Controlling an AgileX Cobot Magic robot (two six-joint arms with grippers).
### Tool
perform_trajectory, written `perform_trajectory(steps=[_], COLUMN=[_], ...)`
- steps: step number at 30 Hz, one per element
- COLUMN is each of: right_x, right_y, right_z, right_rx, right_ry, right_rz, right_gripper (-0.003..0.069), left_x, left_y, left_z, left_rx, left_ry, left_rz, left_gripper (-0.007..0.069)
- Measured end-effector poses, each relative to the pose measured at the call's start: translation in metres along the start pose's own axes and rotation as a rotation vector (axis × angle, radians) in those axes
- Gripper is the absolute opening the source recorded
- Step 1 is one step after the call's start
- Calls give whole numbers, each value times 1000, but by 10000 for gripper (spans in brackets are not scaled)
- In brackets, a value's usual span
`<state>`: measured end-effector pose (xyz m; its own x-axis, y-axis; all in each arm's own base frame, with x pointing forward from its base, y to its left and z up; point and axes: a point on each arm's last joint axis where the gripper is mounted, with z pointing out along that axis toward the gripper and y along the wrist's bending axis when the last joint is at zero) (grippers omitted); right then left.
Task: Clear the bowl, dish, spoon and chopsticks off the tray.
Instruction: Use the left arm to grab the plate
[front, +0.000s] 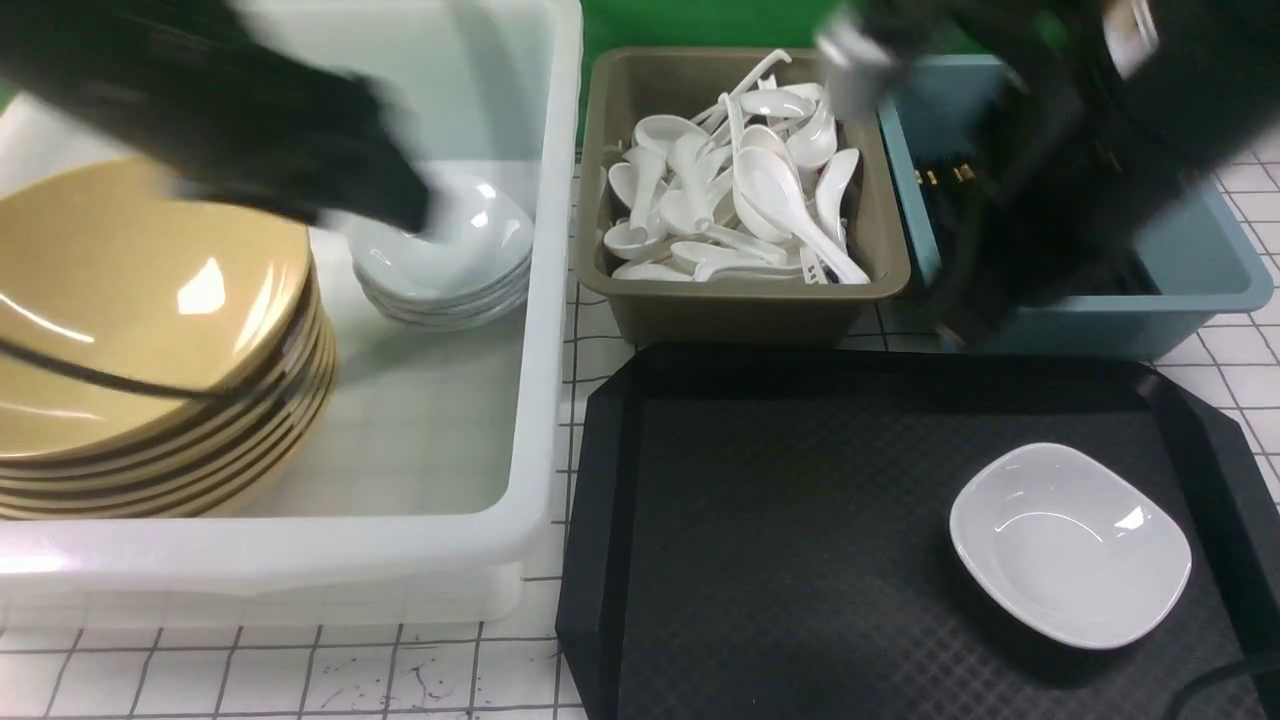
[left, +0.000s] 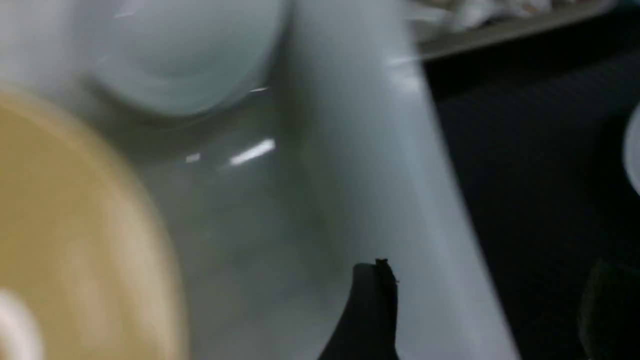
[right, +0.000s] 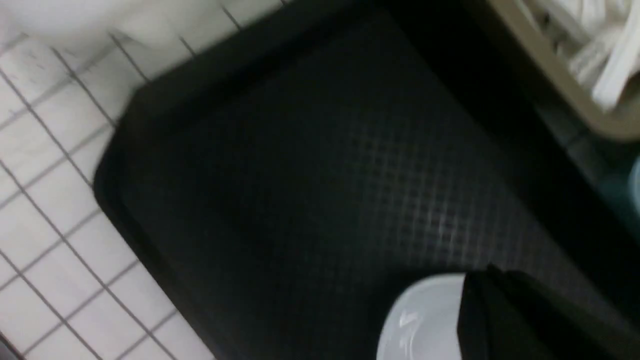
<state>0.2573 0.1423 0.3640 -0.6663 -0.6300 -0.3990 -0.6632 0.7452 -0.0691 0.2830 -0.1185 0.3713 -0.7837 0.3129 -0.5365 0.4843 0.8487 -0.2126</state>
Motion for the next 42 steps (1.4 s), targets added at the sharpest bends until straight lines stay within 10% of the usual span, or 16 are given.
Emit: perform_trajectory(steps=[15, 27, 36, 42], right_x=[135, 154, 150, 142], right_y=[6, 16, 14, 11], right_z=[-65, -75, -73, -76], right_rx=[129, 125, 141, 155], right_ry=[-169, -156, -207, -258], right_rz=[253, 250, 240, 221], right_gripper=[57, 58, 61, 62], left_x=[-16, -13, -10, -43], left_y=[-161, -180, -188, -172], left_z=[224, 301, 303, 246], left_rx=[256, 276, 289, 262], left_ry=[157, 282, 321, 284], left_rz=[279, 283, 288, 334], left_gripper=[475, 440, 71, 6])
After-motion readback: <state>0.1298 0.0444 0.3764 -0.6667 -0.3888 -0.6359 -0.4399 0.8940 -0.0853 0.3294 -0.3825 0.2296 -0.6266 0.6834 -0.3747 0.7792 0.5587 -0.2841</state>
